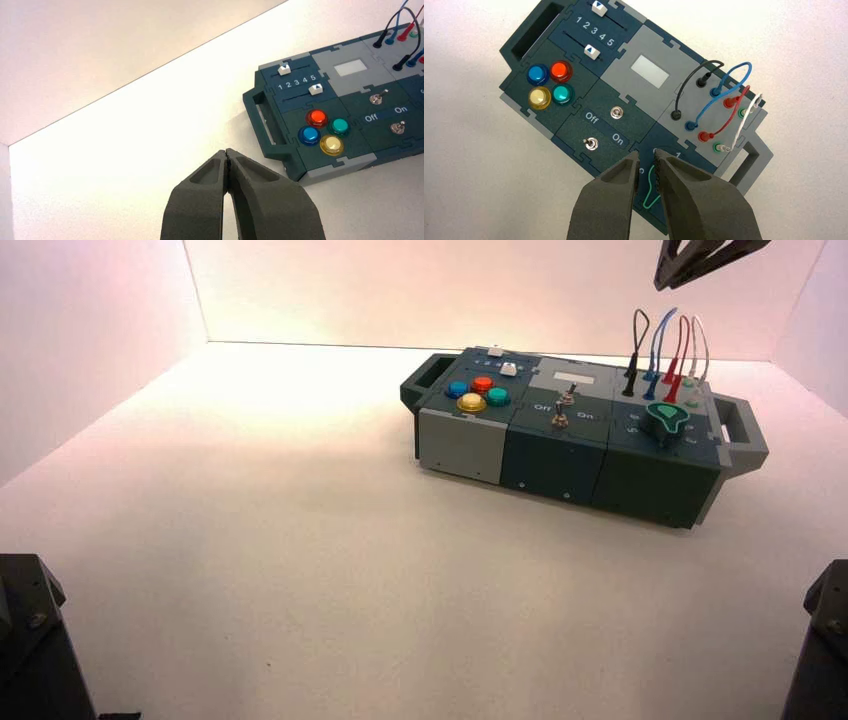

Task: Flip the bottom switch on with the right gripper.

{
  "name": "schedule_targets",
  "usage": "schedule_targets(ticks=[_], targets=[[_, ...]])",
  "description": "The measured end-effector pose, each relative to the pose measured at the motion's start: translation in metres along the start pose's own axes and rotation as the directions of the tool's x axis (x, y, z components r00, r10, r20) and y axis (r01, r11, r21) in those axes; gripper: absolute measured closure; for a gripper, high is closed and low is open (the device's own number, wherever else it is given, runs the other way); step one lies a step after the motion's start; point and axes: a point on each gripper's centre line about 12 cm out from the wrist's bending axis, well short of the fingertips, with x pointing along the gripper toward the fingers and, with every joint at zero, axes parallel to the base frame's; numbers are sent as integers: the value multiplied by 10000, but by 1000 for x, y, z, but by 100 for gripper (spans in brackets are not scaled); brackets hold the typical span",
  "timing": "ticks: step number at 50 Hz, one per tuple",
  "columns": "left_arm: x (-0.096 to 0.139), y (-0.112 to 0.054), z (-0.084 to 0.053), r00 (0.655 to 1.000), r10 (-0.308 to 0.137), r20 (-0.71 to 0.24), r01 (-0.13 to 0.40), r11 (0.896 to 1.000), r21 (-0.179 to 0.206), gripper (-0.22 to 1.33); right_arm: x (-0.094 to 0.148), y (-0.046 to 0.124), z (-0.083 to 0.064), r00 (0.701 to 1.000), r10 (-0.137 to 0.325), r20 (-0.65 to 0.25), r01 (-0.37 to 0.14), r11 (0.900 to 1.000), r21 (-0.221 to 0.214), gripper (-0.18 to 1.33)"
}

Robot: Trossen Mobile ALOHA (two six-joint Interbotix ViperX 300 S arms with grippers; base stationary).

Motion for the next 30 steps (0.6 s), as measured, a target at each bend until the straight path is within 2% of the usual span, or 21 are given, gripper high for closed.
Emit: schedule_targets(ticks=[13,30], targets=[[9,-1,-6,9995,-53,-304,53,10000,0,127,1,0,-1,10000,13,-45,-13,10000,14,78],[12,0,-5,9999,33,-155,-33,10000,-18,128,0,3,-1,9999,95,-91,-96,9999,-31,78]])
